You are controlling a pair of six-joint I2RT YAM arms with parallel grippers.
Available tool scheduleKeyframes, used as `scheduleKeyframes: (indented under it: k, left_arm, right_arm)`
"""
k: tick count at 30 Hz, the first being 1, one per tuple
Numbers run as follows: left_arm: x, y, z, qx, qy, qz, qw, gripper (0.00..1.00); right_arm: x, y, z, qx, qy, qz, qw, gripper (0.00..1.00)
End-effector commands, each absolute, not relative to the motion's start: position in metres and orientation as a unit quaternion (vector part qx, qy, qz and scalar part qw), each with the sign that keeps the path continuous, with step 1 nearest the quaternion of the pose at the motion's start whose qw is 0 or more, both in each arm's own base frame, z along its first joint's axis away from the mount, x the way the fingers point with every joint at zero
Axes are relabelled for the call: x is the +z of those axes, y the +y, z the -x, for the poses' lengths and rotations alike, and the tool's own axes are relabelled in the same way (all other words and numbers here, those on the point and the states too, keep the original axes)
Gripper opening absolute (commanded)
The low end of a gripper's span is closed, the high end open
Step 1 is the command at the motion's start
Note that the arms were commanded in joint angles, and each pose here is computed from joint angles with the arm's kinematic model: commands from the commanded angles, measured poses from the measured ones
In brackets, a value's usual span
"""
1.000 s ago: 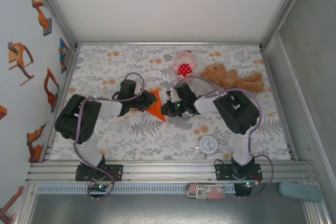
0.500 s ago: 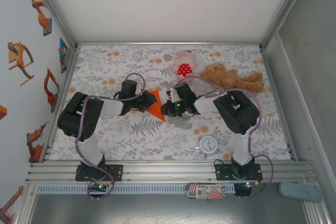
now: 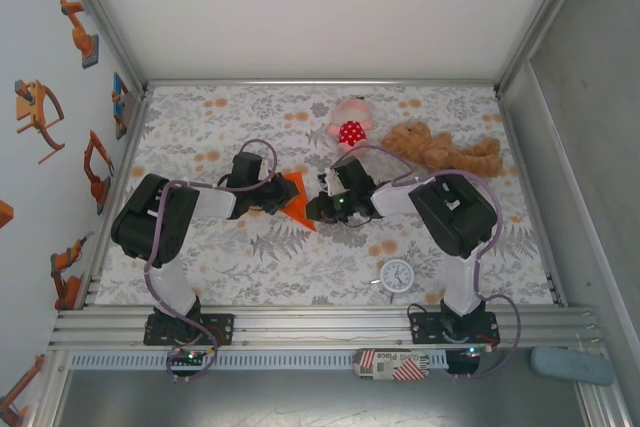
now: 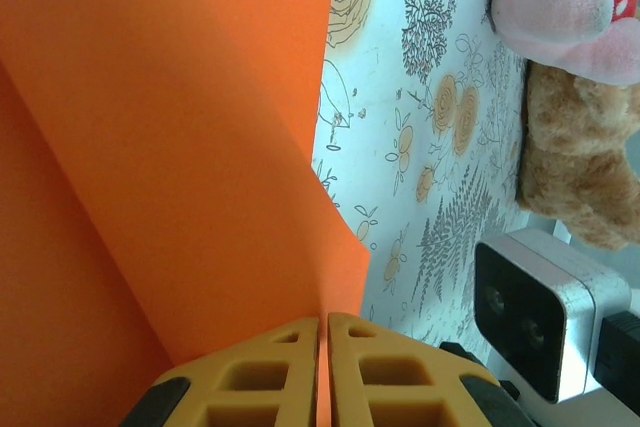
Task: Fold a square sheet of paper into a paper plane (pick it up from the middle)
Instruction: Fourth fold the wing at the center of the table.
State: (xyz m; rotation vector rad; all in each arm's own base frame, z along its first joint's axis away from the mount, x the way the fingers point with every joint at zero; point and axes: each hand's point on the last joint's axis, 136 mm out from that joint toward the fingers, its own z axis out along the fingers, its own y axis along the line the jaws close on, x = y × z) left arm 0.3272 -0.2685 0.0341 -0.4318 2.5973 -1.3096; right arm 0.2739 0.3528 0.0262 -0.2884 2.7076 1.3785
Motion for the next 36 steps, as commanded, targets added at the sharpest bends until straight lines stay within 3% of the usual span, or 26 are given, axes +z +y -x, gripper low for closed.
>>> scheduleKeyframes:
  k: [1, 10, 16, 24, 36]
  left_arm:
    - [0.034, -0.269, -0.332, -0.441, 0.879, 0.152, 0.098, 0.12]
    - [0.033, -0.270, -0.332, -0.442, 0.879, 0.151, 0.095, 0.12]
    - [0.032, -0.270, -0.331, -0.443, 0.879, 0.150, 0.093, 0.12]
    - [0.030, -0.269, -0.328, -0.440, 0.881, 0.151, 0.089, 0.12]
    - [0.026, -0.268, -0.327, -0.437, 0.882, 0.154, 0.084, 0.12]
  right_arm:
    - [0.030, 0.341, -0.261, 0.446, 0.890, 0.092, 0.022, 0.19]
    - [0.055, 0.332, -0.268, 0.445, 0.891, 0.078, 0.056, 0.27]
    - [0.069, 0.323, -0.280, 0.434, 0.892, 0.069, 0.103, 0.27]
    - [0.072, 0.352, -0.269, 0.468, 0.873, 0.112, 0.072, 0.17]
    - [0.051, 0.367, -0.260, 0.460, 0.878, 0.128, 0.035, 0.15]
